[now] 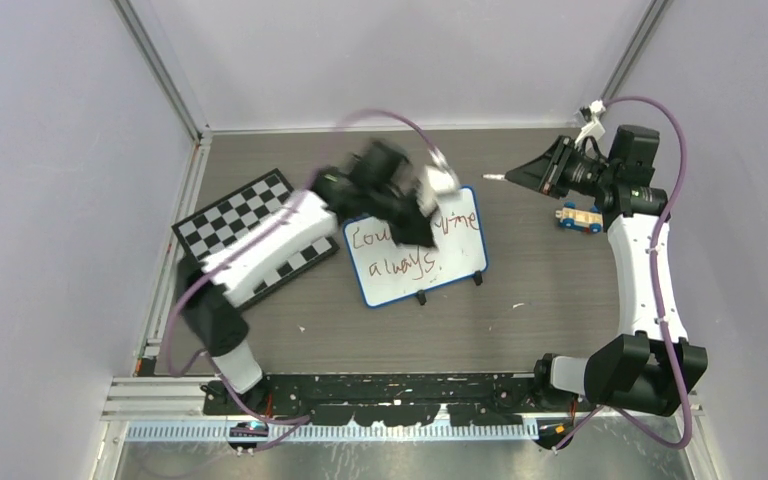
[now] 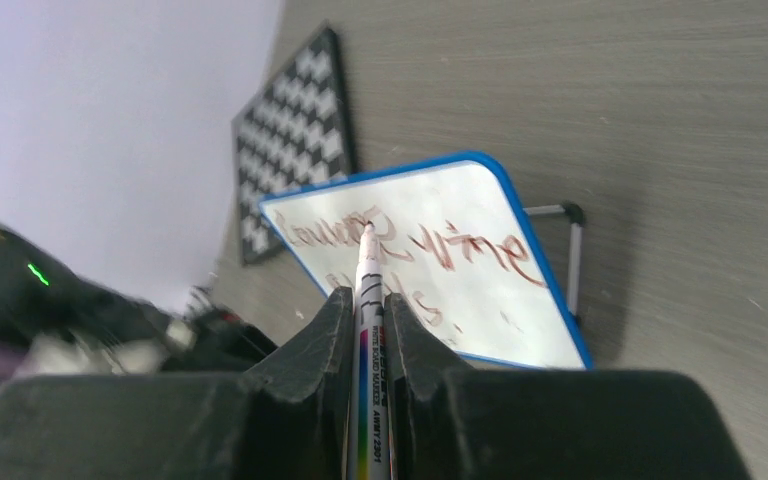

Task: Write a sentence on the whiteboard
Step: Close the whiteboard marker at the center of the board.

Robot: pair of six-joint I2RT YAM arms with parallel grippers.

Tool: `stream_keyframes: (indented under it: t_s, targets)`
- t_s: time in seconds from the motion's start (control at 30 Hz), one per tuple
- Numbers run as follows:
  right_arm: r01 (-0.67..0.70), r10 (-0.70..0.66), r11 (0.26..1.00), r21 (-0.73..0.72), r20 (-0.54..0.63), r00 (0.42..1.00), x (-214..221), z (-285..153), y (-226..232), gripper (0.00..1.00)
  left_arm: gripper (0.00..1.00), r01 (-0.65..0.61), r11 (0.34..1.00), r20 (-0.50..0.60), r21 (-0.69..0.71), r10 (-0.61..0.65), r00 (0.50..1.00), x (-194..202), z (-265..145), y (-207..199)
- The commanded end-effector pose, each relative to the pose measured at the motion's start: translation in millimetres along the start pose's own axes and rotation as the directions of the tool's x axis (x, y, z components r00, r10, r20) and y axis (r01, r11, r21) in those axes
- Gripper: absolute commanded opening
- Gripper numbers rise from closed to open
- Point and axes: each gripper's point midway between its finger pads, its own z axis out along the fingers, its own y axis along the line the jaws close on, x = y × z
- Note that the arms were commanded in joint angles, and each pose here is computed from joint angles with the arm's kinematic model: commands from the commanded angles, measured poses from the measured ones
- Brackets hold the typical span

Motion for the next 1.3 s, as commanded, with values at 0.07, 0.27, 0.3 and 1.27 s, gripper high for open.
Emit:
stream_keyframes:
  t_s: [0.07,0.27,0.3,1.27]
  targets:
    - [0.035,-0.013,0.957,-0.287,0.078,0.997,-35,-2,86,0.00,0.00,0.352,0.929,0.540,0.112,-0.354,0.763,-80,-168,25]
    - [-0.009,-0.021,0.884,-0.467,-0.059,0.998,-10,23,151,0.00,0.00,0.390,0.831,0.689,0.396,-0.550,0.472,-103,-243,34]
    - [-0.013,-0.027,0.869,-0.495,-0.075,0.997,-5,27,161,0.00,0.00,0.372,0.820,0.702,0.435,-0.568,0.430,-105,-251,33]
    - [-0.033,-0.054,0.771,-0.636,-0.116,0.992,15,12,220,0.00,0.00,0.413,0.742,0.654,0.528,-0.666,0.360,-87,-236,19]
